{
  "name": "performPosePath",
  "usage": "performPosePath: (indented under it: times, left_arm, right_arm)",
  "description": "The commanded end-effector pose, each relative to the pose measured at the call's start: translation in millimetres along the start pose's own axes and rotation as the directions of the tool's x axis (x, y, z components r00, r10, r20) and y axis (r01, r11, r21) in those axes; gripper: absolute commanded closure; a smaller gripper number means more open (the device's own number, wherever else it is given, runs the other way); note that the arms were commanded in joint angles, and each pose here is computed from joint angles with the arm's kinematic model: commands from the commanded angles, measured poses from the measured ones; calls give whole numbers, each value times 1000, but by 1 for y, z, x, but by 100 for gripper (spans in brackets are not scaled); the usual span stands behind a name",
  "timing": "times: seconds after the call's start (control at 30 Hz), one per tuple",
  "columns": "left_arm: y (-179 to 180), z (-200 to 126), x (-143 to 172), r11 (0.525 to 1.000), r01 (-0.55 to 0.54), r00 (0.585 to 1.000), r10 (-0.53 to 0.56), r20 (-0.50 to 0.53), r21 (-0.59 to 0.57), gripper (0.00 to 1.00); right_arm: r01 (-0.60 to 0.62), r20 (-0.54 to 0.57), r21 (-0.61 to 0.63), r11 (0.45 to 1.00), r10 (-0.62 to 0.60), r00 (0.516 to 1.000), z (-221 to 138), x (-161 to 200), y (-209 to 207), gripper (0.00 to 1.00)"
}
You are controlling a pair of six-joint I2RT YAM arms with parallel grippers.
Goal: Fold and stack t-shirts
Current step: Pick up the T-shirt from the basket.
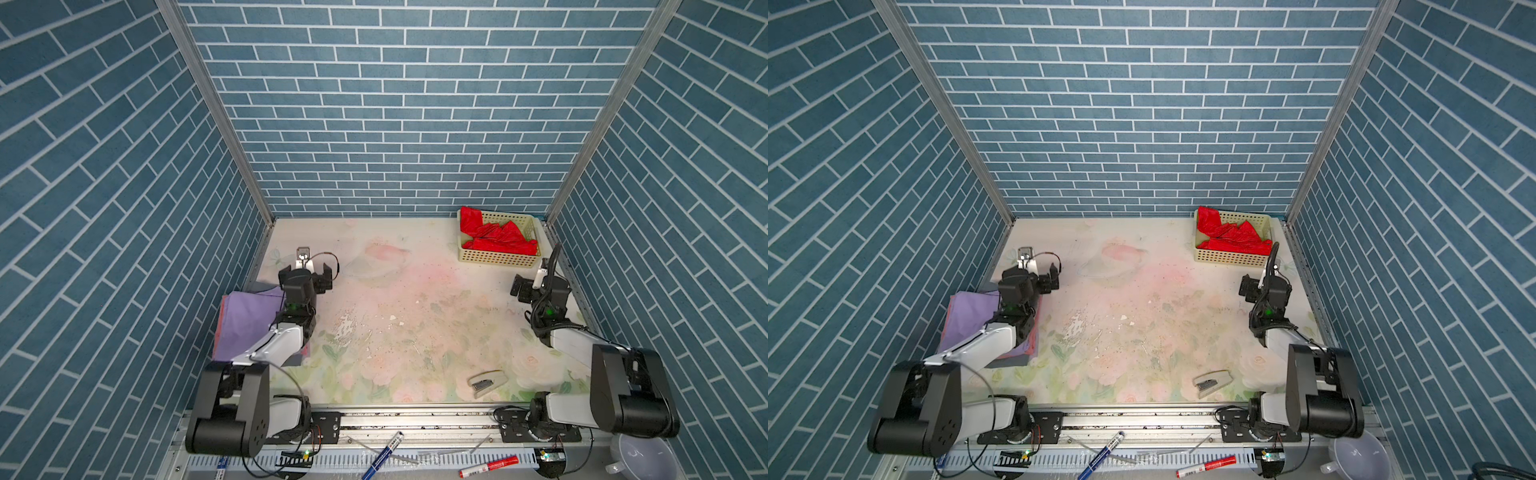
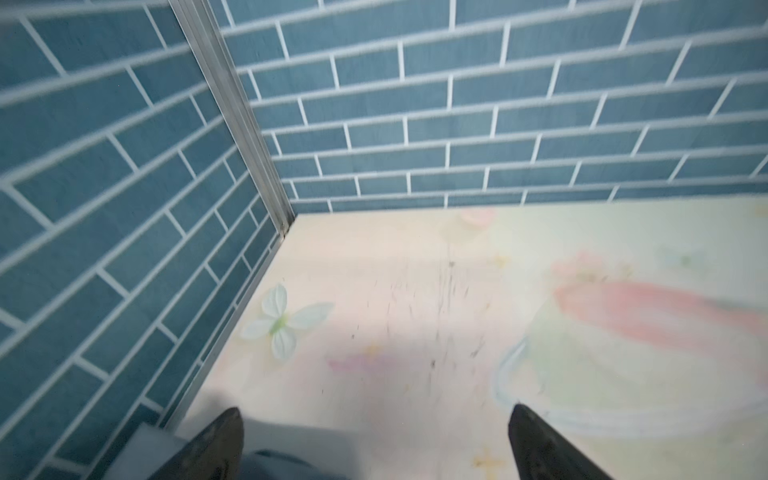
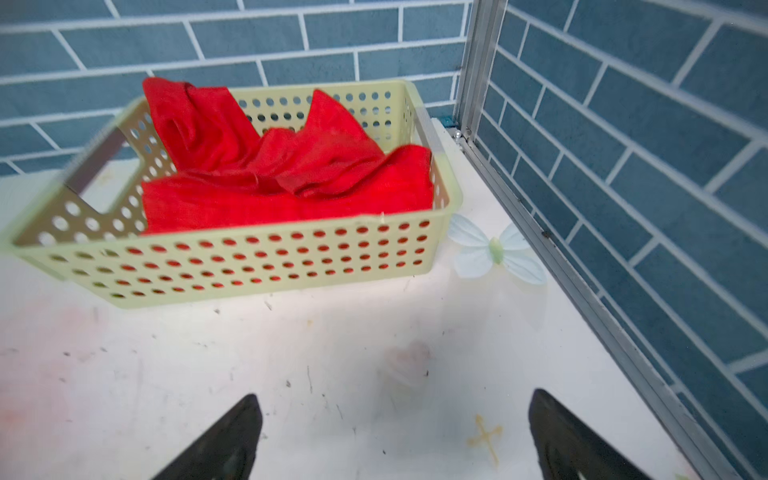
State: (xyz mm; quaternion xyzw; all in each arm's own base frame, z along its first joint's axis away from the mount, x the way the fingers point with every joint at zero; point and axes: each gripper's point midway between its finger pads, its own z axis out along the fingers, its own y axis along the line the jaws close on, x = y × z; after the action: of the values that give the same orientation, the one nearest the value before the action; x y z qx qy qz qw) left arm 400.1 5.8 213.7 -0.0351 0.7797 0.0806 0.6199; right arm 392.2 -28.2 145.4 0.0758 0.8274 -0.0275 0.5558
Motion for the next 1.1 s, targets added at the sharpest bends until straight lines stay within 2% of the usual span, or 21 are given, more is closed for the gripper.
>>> performPosePath:
  times: [0.0, 0.03, 0.1, 0.17, 0.23, 0.33, 0.4, 0.47, 0.53, 0.63, 0.67, 0.7, 0.77, 0.87, 0.9, 1.0, 1.07]
  left_arm:
    - [-28, -17, -47, 994, 76, 995, -71, -64, 79, 0]
    - [-39, -20, -60, 989, 108, 992, -100, -76, 98, 0]
    - [-66, -28, -86, 960, 237, 969, -223, -111, 147, 0]
    - [-101, -33, -105, 904, 368, 928, -343, -146, 216, 0]
    - [-142, -40, -119, 843, 447, 894, -410, -179, 299, 0]
    - [-192, -46, -124, 770, 535, 844, -465, -269, 348, 0]
    - [-219, -47, -123, 718, 588, 806, -481, -346, 373, 0]
    - [-246, -53, -137, 682, 539, 843, -428, -327, 495, 0]
    - [-258, -52, -148, 586, 570, 818, -475, -325, 576, 0]
    - [-270, -43, -146, 412, 643, 751, -507, -423, 646, 0]
    - [-273, -40, -148, 365, 651, 737, -512, -441, 666, 0]
    - [-273, -33, -148, 350, 666, 725, -514, -459, 659, 0]
    - [-272, -15, -137, 394, 701, 705, -511, -492, 595, 0]
    - [-277, 4, -126, 485, 677, 735, -488, -471, 554, 0]
    - [-281, 9, -120, 520, 670, 742, -470, -478, 529, 0]
    - [-308, 12, -108, 611, 602, 789, -355, -501, 514, 0]
    - [-331, 4, -104, 645, 542, 818, -258, -514, 539, 0]
  right_arm:
    - [-215, -73, -91, 972, 209, 975, -15, -53, 22, 1]
    - [-288, -108, -118, 950, 276, 955, -17, -62, 30, 1]
    - [-455, -203, -193, 869, 418, 886, -20, -81, 55, 1]
    - [-571, -291, -260, 779, 500, 816, -24, -94, 83, 1]
    - [-613, -331, -316, 725, 521, 787, -31, -107, 113, 1]
    - [-590, -329, -393, 705, 491, 807, -49, -124, 154, 1]
    - [-532, -293, -452, 716, 444, 847, -61, -139, 168, 1]
    - [-541, -274, -518, 663, 471, 839, -66, -151, 176, 1]
    - [-568, -322, -469, 676, 468, 823, -60, -139, 172, 1]
    - [-571, -335, -449, 687, 463, 821, -40, -139, 166, 1]
    - [-573, -331, -439, 693, 468, 819, -28, -137, 163, 1]
    - [-558, -304, -430, 710, 468, 830, -16, -137, 159, 1]
    - [-511, -253, -340, 789, 447, 858, 10, -131, 141, 1]
    - [-363, -183, -160, 918, 334, 925, 48, -123, 110, 1]
    - [-309, -184, -112, 944, 286, 940, 62, -120, 104, 1]
    - [-195, -256, -3, 981, 188, 948, 99, -103, 88, 4]
    - [-151, -329, 20, 988, 149, 932, 122, -90, 84, 4]
